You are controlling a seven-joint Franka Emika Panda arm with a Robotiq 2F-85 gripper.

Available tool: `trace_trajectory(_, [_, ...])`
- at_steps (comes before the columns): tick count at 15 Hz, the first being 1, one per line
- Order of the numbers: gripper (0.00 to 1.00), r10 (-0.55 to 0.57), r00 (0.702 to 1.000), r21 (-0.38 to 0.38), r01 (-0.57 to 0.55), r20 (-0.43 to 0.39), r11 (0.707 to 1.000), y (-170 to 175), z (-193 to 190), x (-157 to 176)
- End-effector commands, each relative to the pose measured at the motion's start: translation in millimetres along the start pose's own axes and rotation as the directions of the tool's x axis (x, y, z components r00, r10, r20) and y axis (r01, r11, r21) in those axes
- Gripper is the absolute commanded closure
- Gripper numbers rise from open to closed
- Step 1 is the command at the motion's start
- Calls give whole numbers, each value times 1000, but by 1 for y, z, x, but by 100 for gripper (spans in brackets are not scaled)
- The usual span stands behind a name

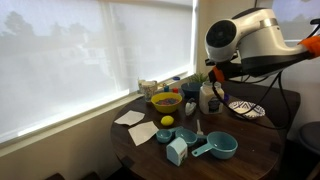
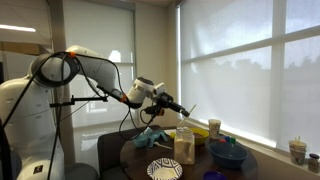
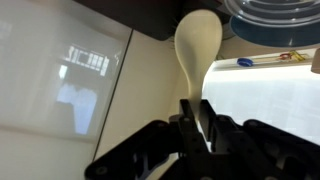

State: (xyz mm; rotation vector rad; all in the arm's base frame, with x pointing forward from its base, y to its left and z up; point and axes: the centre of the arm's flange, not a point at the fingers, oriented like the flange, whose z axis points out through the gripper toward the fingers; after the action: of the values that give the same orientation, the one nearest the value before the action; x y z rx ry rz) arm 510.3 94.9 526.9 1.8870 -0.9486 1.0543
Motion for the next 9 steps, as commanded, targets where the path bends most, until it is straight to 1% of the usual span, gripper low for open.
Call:
trace_trajectory(1, [97,64,984,58,-74,166,996,16,-13,24])
trace_trajectory(3, [97,84,970,111,-112,230,987,19,-23,31])
trace_trajectory(6, [97,48,951,217,-119,306,969,15,-43,34])
trace_trajectory(7, [87,75,965,160,-118,252,980,14,-34,29])
trace_trajectory(9, [87,65,960,193,-121,274,974,14,-41,31])
